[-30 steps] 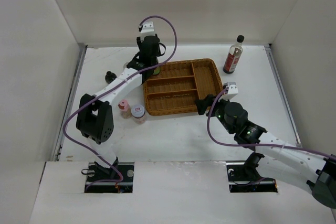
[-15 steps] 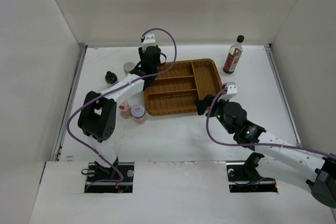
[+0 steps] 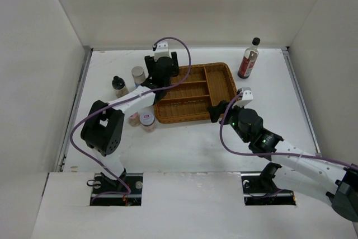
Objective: Organize the condiment bottles
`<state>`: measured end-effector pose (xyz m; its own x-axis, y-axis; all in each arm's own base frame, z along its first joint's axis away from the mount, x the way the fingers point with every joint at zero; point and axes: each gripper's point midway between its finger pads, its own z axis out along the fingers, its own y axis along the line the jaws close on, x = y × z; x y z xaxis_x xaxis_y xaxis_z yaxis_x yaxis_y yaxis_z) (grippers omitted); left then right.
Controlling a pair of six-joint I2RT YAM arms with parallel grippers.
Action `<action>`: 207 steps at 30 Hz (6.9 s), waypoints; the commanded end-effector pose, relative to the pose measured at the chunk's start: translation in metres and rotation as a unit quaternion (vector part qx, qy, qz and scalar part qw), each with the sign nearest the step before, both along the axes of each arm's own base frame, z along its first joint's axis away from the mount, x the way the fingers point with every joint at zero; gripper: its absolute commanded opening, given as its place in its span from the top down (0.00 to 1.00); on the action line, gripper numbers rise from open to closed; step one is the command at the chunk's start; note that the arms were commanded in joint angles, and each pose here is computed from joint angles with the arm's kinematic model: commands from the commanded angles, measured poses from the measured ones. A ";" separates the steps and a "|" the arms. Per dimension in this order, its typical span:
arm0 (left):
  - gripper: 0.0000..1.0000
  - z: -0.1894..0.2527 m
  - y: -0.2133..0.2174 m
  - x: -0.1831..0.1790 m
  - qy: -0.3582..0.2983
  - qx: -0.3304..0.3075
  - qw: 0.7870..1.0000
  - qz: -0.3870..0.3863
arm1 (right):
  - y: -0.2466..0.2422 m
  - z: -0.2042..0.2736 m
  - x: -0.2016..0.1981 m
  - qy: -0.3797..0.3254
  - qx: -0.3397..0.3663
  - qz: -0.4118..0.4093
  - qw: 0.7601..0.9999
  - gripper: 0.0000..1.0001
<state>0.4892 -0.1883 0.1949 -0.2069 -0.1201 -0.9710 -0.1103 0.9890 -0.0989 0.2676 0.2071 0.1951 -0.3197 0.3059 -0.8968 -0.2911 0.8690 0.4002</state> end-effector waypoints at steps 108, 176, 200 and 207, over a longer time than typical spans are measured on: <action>0.34 0.030 -0.078 0.026 -0.049 -0.078 0.994 -0.060 | -0.061 0.013 0.007 -0.002 0.012 -0.117 0.993 0.24; 0.62 -0.027 0.214 -0.024 0.088 -0.073 0.970 0.213 | 0.024 -0.007 -0.013 -0.001 0.057 0.043 0.997 0.16; 0.61 0.232 -0.058 -0.055 -0.152 -0.178 0.965 -0.121 | -0.031 0.007 0.004 0.006 0.110 -0.059 0.992 0.17; 0.61 0.177 -0.139 -0.005 -0.104 -0.151 0.969 -0.163 | -0.054 0.008 0.003 0.006 0.109 -0.090 0.990 0.17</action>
<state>0.4778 -0.3166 0.3370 -0.1537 -0.3241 -0.9335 0.2035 0.9141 -0.3509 0.2695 0.1643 0.2048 -0.2691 0.5270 -0.8061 -0.1732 0.7969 0.5788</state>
